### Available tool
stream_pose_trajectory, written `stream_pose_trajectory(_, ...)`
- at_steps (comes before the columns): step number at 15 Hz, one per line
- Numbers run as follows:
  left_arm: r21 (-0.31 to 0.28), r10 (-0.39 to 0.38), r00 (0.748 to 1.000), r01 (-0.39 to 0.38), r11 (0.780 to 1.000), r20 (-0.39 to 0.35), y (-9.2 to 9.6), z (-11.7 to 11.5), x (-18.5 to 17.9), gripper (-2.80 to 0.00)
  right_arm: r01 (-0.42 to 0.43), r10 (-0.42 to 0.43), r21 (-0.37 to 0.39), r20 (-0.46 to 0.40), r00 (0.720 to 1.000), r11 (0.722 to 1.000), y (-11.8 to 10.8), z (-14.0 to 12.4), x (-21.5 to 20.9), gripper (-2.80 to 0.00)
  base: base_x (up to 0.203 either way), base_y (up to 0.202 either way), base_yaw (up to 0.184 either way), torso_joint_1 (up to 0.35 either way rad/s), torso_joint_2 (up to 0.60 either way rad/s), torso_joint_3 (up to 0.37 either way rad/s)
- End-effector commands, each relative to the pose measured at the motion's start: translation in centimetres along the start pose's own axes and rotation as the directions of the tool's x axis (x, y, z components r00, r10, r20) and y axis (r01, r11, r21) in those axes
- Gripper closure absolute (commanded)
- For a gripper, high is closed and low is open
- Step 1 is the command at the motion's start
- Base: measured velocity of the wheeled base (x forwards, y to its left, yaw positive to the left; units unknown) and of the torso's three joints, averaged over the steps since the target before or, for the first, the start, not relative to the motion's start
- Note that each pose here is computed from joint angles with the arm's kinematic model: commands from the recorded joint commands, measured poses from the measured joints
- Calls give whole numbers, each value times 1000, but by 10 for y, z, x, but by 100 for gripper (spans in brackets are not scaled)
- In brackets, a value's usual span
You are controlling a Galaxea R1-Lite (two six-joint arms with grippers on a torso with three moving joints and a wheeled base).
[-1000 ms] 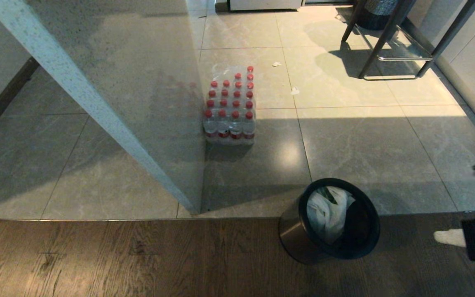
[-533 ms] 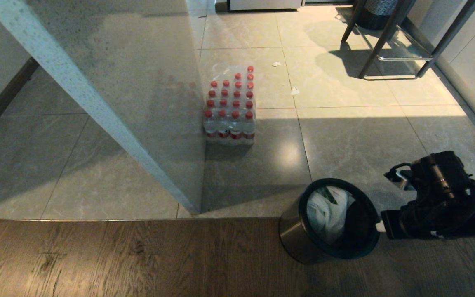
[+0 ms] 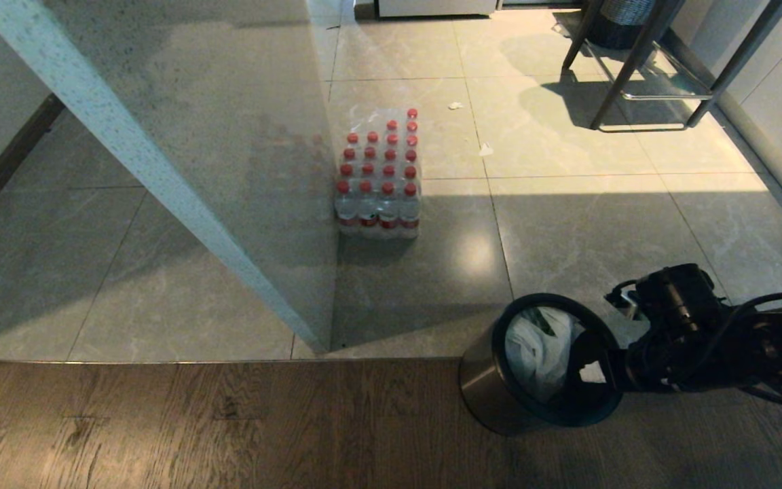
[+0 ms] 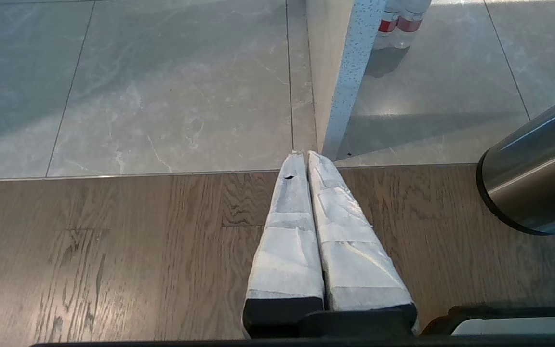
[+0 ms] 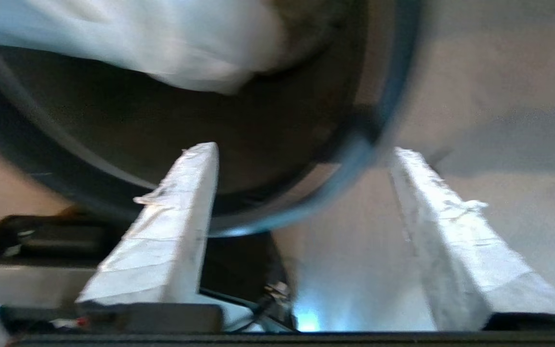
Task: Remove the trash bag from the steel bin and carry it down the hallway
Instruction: Place the outer trash can on the ground
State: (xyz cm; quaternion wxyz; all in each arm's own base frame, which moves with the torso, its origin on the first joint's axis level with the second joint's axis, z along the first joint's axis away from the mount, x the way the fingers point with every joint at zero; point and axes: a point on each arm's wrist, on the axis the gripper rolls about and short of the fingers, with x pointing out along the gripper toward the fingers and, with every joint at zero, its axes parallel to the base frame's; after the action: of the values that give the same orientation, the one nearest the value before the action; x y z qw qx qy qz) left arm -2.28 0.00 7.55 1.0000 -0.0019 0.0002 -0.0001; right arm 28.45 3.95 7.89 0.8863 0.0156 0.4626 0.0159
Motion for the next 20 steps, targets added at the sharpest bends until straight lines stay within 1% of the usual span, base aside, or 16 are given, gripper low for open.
stream_pose_trajectory(1, -1, 0, 1000, 0, 1000, -1, 0, 0, 0, 0, 25, -25, 19, 12, 1000, 1000, -10, 2, -3, -280, 0, 0, 0, 0, 0, 0)
stream_pose_trajectory(2, -1, 0, 1000, 0, 1000, -1, 0, 0, 0, 0, 29, -30, 26, 12, 999, 999, -11, 3, -1, -280, 0, 0, 0, 0, 0, 0)
stream_pose_trajectory(4, -1, 0, 1000, 0, 1000, -1, 0, 0, 0, 0, 54, -54, 53, 10, 998, 997, -21, 5, 2, -280, 0, 0, 0, 0, 0, 0)
stream_pose_trajectory(5, -1, 0, 1000, 0, 1000, -1, 0, 0, 0, 0, 60, -59, 59, -5, 998, 996, -23, 4, 6, -280, 0, 0, 0, 0, 0, 0)
stream_pose_trajectory(7, -1, 0, 1000, 0, 1000, -1, 0, 0, 0, 0, 60, -60, 63, -4, 998, 996, -23, 5, 19, -280, 0, 0, 0, 0, 0, 0)
stream_pose_trajectory(8, -1, 0, 1000, 0, 1000, -1, 0, 0, 0, 0, 58, -59, 65, 14, 998, 996, -23, 7, 29, -280, 0, 0, 0, 0, 0, 0)
stream_pose_trajectory(10, -1, 0, 1000, 0, 1000, -1, 0, 0, 0, 0, 43, -48, 62, 86, 995, 997, -20, 10, 49, -280, 0, 0, 0, 0, 0, 0)
stream_pose_trajectory(13, -1, 0, 1000, 0, 1000, -1, 0, 0, 0, 0, 29, -37, 64, 120, 992, 998, -16, 10, 66, -280, 0, 0, 0, 0, 0, 0)
stream_pose_trajectory(14, -1, 0, 1000, 0, 1000, -1, 0, 0, 0, 0, 24, -34, 74, 138, 990, 997, -15, 10, 67, 0, 0, 0, 0, 0, 0, 0)
stream_pose_trajectory(16, -1, 0, 1000, 0, 1000, -1, 0, 0, 0, 0, 9, -23, 82, 175, 984, 997, -12, 12, 64, 0, 0, 0, 0, 0, 0, 0)
stream_pose_trajectory(20, -1, 0, 1000, 0, 1000, -1, 0, 0, 0, 0, 5, -23, 98, 183, 983, 995, -11, 11, 52, 0, 0, 0, 0, 0, 0, 0)
